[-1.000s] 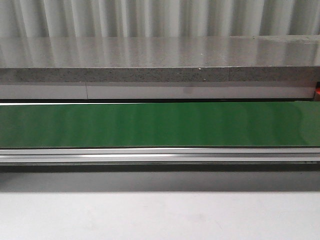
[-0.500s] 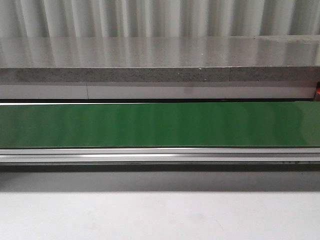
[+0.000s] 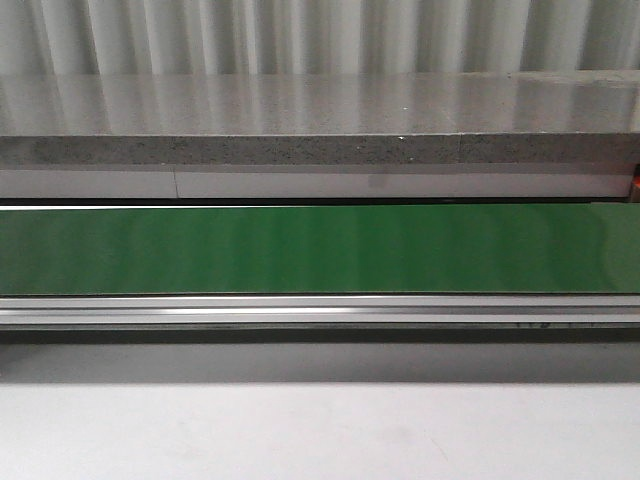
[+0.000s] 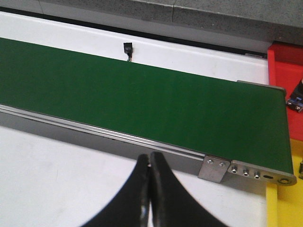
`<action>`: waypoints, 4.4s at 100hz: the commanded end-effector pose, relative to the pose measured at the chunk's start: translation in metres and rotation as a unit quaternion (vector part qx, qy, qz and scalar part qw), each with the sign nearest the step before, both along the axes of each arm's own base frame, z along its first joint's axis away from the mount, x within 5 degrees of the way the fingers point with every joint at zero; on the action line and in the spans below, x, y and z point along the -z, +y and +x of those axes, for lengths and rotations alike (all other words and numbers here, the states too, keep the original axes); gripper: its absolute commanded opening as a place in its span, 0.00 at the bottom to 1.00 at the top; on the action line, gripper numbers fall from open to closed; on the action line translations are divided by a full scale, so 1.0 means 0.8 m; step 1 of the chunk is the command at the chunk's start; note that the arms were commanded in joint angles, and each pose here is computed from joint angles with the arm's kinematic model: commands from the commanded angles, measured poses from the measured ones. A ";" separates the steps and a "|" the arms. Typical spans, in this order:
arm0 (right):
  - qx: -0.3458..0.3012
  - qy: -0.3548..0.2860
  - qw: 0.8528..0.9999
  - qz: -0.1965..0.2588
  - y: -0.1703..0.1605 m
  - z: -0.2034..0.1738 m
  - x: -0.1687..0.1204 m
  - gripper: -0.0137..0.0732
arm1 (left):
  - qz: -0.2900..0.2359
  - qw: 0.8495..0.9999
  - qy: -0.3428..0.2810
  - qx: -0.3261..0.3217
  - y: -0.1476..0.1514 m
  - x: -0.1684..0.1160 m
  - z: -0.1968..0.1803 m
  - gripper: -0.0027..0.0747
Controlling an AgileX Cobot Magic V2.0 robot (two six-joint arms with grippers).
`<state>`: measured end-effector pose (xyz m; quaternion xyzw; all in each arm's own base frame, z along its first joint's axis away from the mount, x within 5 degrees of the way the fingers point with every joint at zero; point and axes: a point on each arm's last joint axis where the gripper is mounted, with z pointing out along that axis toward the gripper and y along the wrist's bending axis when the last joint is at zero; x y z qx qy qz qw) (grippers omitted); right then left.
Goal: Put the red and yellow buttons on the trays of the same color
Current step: 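Reach the left gripper to the red buttons and grasp one, then carry the red button over the belt with the left gripper, then lower the red button onto the belt and open the left gripper, then grasp a yellow push button from the pile with the left gripper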
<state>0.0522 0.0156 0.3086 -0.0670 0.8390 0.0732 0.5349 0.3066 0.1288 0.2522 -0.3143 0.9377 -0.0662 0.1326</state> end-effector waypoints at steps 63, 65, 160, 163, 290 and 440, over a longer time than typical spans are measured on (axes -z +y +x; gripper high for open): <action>0.003 -0.041 0.999 0.002 -0.001 0.003 -0.015 0.08 | 0.040 0.976 -0.074 0.199 -0.111 -0.084 -0.016 0.23; 0.003 -0.041 0.999 0.002 -0.001 0.003 -0.015 0.08 | 0.040 0.976 -0.073 0.202 -0.113 -0.083 -0.015 0.23; 0.003 -0.041 0.999 0.002 -0.001 0.003 -0.015 0.08 | 0.071 0.971 -0.115 0.196 -0.106 -0.091 0.015 0.73; 0.003 -0.041 0.999 0.002 -0.001 0.003 -0.015 0.08 | 0.084 0.969 -0.119 0.198 -0.104 -0.098 0.016 0.73; 0.003 -0.040 0.999 0.002 -0.001 0.003 -0.015 0.08 | 0.081 0.987 -0.001 0.138 0.050 -0.011 0.093 0.73; 0.003 -0.041 0.999 0.002 -0.001 0.003 -0.015 0.08 | 0.113 0.976 -0.101 0.153 0.001 -0.100 0.044 0.29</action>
